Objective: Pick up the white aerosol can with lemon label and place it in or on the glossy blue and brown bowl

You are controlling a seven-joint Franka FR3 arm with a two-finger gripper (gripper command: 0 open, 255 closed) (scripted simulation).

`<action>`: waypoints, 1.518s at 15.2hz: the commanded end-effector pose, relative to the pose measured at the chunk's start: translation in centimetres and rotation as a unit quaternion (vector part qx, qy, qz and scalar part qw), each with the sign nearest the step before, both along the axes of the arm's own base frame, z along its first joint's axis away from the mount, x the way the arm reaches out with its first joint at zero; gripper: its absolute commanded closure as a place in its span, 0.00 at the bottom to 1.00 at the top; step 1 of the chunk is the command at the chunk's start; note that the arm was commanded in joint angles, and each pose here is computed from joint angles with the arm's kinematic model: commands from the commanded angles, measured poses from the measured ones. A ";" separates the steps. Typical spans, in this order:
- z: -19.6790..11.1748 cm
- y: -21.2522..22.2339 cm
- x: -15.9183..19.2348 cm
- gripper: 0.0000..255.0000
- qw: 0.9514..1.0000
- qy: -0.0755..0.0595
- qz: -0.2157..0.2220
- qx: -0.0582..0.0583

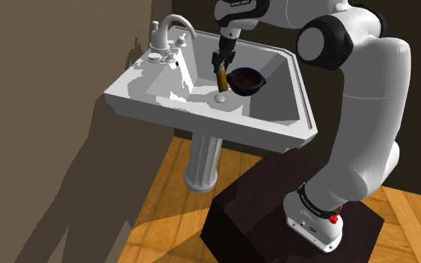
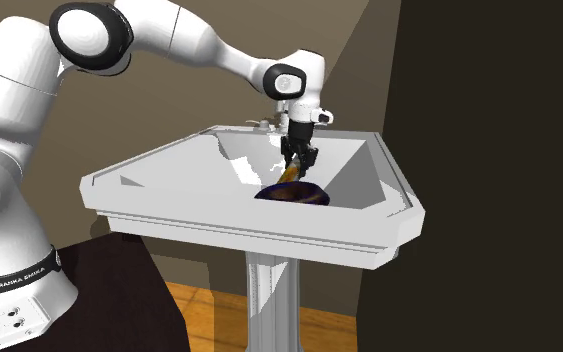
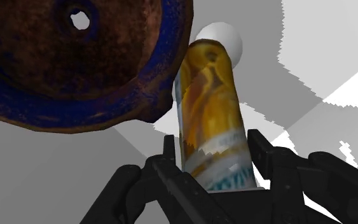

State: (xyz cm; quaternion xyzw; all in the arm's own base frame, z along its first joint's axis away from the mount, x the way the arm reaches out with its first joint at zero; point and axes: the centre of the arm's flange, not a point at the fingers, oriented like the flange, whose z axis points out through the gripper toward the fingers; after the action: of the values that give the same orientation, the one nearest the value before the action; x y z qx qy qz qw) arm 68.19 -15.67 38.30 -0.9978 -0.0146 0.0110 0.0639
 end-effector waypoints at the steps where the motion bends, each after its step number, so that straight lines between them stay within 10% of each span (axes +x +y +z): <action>1: 1.1 0.1 0.0 1.00 1.000 0.000 0.000 0.000; 16: 9.0 0.1 0.0 1.00 1.000 0.000 0.000 0.000; 23: 9.0 -6.1 -6.8 1.00 1.000 0.000 0.000 0.000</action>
State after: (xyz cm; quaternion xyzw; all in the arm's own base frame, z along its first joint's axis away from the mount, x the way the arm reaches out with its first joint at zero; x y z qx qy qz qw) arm 63.36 -19.05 47.40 -0.9913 -0.0039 -0.0182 0.1305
